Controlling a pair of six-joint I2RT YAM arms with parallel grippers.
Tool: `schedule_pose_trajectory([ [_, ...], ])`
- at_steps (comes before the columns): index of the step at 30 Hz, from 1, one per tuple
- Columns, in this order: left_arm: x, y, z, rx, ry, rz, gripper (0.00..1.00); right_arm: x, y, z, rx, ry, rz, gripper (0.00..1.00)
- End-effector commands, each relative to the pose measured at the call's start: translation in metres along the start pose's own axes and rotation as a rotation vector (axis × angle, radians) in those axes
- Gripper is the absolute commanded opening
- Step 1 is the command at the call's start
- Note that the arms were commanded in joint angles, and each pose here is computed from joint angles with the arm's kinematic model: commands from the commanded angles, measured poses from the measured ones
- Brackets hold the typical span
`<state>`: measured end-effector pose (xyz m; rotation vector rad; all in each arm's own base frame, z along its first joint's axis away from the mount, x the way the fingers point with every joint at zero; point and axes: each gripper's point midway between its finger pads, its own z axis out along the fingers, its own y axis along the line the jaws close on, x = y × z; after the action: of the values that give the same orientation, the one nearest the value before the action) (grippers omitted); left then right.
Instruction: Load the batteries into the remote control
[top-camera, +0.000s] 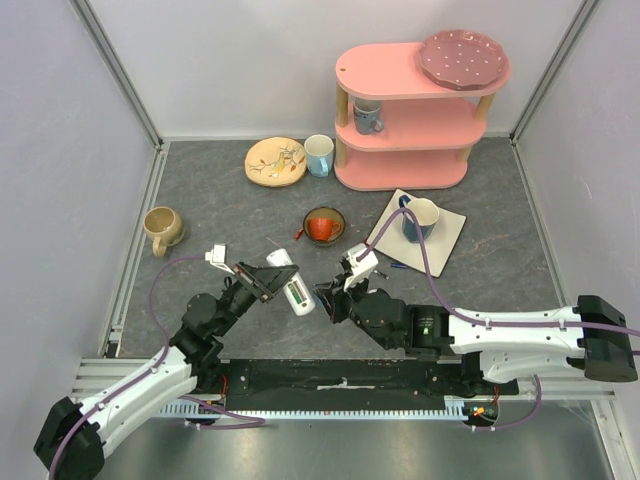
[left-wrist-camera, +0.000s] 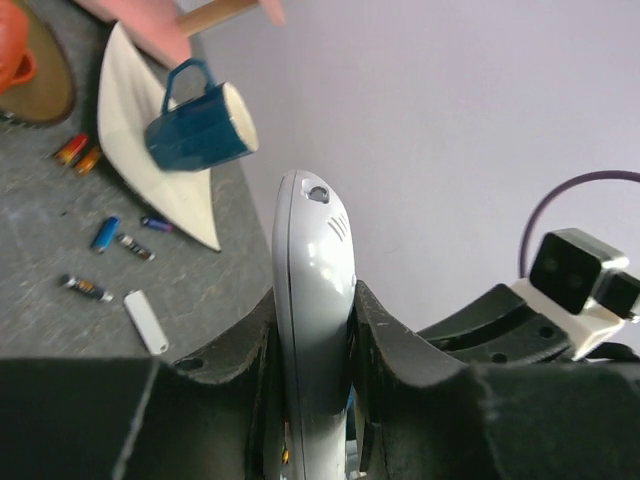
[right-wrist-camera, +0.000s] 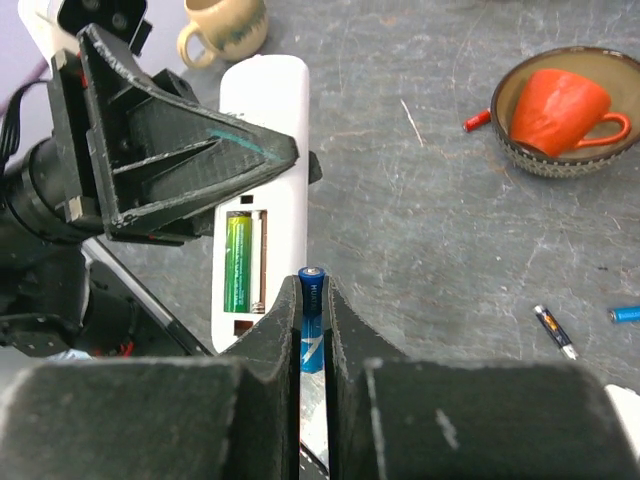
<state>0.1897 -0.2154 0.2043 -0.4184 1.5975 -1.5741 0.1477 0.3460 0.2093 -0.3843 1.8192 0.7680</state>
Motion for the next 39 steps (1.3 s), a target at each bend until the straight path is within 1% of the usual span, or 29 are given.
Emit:
schedule_pose_trajectory([
  [1,-0.002,0.013,-0.011,0.031,-0.054,-0.026,0.02,-0.034,0.01,0.001,-0.005,-0.136,0.107,0.0],
  [8,0.002,0.024,-0.012,-0.015,-0.039,-0.055,0.02,-0.053,0.027,0.0,-0.038,-0.182,0.101,0.0],
  [17,0.007,0.034,-0.01,-0.072,-0.011,-0.081,0.02,-0.054,0.043,0.004,-0.045,-0.178,0.006,0.0],
  [22,0.011,0.036,-0.01,-0.083,0.01,-0.098,0.02,-0.051,0.045,0.009,-0.042,-0.175,-0.02,0.0],
  [29,0.014,0.034,-0.01,-0.079,0.028,-0.105,0.02,-0.039,0.037,0.018,0.018,-0.158,-0.083,0.0],
  [39,0.017,0.033,-0.011,-0.077,0.045,-0.113,0.02,-0.039,0.035,0.023,0.039,-0.173,-0.1,0.0],
])
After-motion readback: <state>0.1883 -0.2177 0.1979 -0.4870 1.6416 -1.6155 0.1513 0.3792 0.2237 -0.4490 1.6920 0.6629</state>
